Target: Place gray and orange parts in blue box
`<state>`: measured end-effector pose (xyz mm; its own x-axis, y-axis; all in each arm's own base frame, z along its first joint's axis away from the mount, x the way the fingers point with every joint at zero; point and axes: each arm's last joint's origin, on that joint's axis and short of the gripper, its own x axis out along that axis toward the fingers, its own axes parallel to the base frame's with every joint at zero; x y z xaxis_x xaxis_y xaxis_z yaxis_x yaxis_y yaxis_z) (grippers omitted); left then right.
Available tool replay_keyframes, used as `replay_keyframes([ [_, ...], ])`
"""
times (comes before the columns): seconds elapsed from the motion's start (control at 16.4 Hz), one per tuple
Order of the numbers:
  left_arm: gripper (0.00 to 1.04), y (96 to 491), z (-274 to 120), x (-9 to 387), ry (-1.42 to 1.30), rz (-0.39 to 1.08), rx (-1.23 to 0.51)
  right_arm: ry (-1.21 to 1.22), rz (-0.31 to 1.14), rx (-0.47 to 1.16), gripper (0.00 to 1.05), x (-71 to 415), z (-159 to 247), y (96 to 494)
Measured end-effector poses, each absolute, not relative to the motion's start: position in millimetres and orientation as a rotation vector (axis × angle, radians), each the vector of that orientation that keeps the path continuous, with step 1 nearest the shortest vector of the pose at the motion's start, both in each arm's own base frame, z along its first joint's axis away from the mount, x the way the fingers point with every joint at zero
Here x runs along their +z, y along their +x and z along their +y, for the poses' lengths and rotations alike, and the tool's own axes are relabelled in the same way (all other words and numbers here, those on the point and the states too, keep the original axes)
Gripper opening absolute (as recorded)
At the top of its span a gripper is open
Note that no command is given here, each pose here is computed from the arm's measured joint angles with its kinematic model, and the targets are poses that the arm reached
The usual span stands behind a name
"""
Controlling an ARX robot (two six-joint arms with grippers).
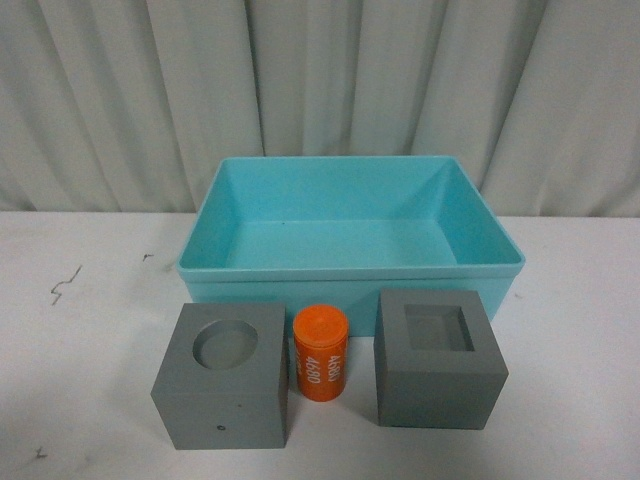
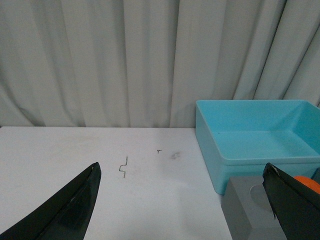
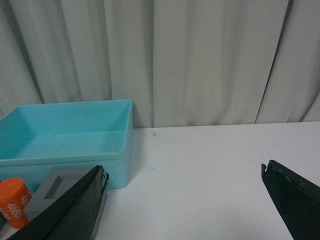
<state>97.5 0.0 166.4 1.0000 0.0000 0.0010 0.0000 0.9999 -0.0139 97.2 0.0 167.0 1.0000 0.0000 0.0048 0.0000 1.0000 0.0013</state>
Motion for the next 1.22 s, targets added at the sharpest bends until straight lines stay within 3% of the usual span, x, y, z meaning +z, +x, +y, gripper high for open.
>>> replay_keyframes([
  [1.22,0.98,97.5,0.0,166.4,-0.014,-0.001,0.000,0.001,-0.005,0.000,0.98,167.0,0.0,97.2],
])
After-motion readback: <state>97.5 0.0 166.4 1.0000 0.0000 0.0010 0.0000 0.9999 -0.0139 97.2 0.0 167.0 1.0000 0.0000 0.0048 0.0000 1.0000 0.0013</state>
